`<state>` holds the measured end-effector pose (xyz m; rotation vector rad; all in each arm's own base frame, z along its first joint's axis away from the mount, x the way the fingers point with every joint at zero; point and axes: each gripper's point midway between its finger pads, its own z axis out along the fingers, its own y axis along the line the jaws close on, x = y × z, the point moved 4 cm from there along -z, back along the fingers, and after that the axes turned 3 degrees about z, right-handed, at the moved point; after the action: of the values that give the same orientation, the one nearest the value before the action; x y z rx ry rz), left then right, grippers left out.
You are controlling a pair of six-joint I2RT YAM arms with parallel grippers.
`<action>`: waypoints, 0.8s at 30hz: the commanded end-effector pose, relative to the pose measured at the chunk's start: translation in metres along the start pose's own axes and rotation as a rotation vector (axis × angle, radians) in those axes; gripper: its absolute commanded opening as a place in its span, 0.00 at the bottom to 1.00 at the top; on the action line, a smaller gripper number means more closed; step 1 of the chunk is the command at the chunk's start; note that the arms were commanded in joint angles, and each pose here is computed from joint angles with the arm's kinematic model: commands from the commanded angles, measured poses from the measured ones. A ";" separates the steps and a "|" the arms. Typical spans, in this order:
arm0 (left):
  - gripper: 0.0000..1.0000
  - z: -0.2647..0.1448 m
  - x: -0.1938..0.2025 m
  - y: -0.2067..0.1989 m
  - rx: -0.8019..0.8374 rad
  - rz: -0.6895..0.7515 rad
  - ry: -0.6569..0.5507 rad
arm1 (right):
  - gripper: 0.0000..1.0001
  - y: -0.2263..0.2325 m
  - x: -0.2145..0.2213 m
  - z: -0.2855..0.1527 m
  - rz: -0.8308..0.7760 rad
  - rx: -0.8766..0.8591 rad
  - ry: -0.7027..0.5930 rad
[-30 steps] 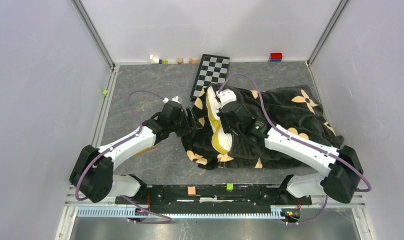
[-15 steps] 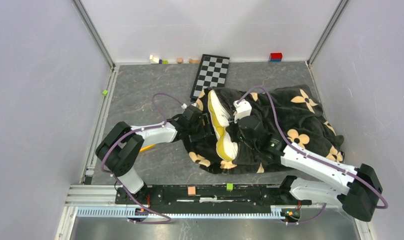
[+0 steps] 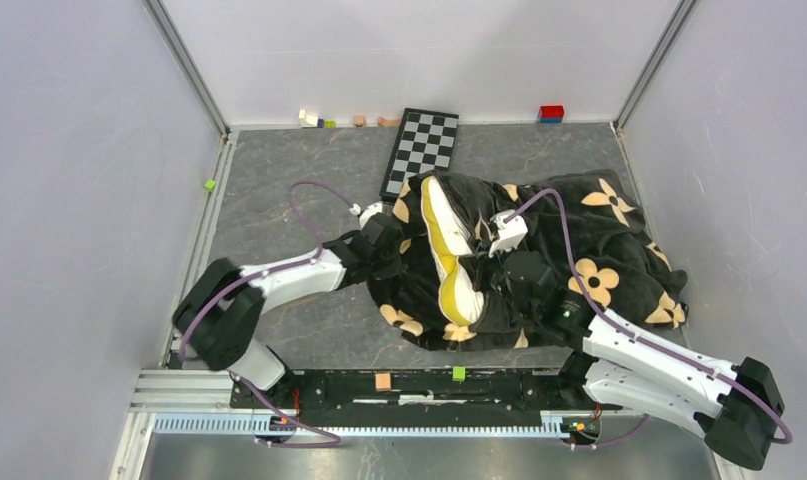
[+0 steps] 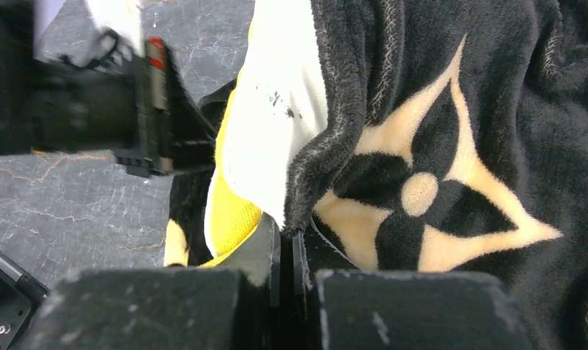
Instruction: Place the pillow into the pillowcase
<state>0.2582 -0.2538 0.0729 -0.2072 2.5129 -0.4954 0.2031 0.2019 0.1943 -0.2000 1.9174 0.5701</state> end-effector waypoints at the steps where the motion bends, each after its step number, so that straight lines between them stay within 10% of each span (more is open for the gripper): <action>1: 0.02 -0.043 -0.027 0.006 0.005 0.027 -0.128 | 0.00 0.012 -0.026 -0.006 0.076 -0.096 -0.172; 24: 0.02 -0.091 -0.006 0.055 0.117 -0.059 -0.089 | 0.00 0.015 -0.040 0.001 -0.228 0.028 -0.029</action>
<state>0.2046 -0.1762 0.1051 -0.3115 2.4427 -0.6266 0.2069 0.2035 0.2247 -0.3391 1.8430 0.4988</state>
